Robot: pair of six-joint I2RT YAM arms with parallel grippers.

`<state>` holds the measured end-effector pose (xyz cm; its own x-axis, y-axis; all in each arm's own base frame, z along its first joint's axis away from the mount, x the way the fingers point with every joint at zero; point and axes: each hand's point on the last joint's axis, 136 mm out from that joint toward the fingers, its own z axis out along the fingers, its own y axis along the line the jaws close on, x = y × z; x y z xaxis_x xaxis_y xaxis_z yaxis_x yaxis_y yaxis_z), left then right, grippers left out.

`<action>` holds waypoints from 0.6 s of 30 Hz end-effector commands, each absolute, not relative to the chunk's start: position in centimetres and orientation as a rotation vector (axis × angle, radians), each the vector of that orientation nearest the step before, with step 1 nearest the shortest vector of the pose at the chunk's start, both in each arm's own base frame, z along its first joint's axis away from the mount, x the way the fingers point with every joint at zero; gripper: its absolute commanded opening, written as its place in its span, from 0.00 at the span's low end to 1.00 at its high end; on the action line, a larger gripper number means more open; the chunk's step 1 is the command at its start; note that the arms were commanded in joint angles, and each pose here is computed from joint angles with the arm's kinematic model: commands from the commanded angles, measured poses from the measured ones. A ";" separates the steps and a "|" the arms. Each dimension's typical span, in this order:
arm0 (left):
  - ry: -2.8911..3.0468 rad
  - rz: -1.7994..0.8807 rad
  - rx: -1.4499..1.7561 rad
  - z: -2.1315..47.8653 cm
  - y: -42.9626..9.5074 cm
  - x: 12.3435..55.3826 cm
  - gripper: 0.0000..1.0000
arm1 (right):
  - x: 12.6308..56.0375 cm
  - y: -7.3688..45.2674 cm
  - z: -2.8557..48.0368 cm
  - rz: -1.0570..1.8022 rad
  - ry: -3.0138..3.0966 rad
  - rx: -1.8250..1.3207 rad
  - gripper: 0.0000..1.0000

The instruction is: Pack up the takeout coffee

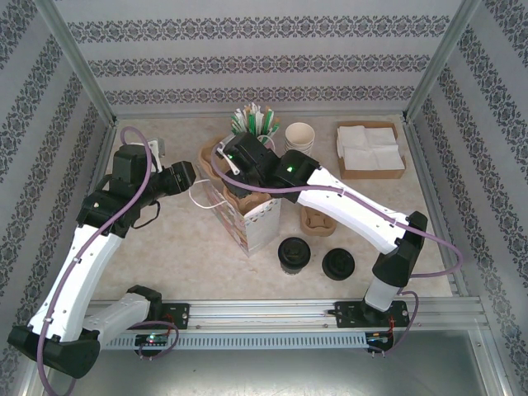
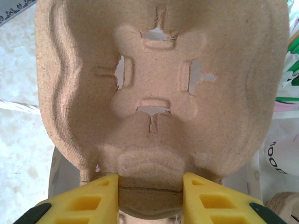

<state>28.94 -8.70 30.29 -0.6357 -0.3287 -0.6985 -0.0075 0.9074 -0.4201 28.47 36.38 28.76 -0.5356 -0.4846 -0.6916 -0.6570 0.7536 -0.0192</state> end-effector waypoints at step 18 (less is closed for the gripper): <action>2.251 -0.507 -0.200 29.5 -9.5 28.8 0.68 | 28.0 34.9 25.8 0.250 2.429 -0.854 0.31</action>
<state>29.07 -8.94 29.92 -0.6481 -0.3250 -0.6888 -0.0048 0.9061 -0.4230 27.79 35.15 26.04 -0.6173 -0.5306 -0.5809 -0.6387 0.7691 -0.0237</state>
